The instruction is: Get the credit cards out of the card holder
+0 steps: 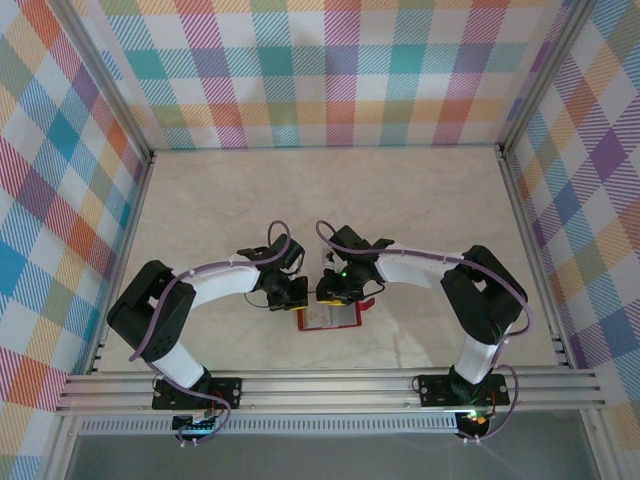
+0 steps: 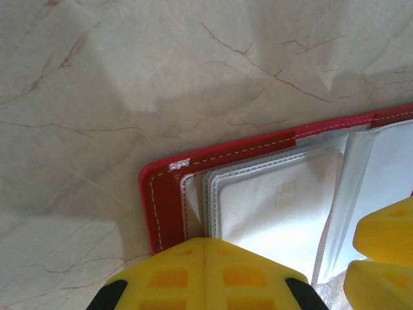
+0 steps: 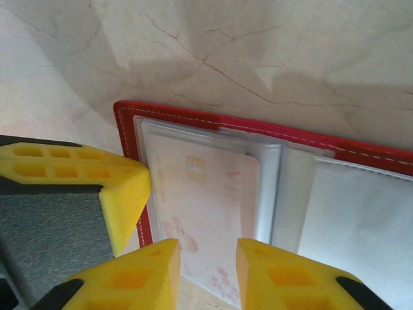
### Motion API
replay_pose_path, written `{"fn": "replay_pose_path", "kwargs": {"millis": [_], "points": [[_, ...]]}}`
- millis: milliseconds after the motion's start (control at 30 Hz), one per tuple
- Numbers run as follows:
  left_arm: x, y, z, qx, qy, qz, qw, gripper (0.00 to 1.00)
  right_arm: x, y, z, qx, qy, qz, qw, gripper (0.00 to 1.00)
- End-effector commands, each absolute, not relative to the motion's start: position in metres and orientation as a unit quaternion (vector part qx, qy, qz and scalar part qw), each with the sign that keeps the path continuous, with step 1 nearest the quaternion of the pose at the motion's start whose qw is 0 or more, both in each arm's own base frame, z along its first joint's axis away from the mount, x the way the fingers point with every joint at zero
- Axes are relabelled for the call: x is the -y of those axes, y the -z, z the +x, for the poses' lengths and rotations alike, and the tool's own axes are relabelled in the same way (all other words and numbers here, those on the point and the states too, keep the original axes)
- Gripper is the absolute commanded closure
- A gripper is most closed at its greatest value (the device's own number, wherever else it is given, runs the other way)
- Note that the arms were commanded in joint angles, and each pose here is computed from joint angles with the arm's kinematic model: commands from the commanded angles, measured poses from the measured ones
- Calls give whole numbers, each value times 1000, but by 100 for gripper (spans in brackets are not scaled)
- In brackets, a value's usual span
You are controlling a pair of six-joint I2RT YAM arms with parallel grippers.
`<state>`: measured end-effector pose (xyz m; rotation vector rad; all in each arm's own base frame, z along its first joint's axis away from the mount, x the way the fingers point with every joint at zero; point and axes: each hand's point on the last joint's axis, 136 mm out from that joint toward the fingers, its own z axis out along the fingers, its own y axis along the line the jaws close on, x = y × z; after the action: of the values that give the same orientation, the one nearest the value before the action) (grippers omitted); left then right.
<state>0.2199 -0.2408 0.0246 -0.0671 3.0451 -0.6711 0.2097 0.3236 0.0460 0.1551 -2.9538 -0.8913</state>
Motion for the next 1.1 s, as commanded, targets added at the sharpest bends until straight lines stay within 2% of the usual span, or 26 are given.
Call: {"fn": "replay_pose_path", "kwargs": {"millis": [0, 533, 1067], "points": [[235, -16, 211, -981, 192, -14, -2, 97, -327, -38, 206, 952, 300, 45, 42, 70], [235, -16, 211, -981, 193, -16, -2, 97, -311, -23, 208, 966, 251, 42, 38, 70], [236, -22, 213, -981, 194, -15, 2, 97, -309, -44, 213, 968, 247, 48, 15, 70]]}}
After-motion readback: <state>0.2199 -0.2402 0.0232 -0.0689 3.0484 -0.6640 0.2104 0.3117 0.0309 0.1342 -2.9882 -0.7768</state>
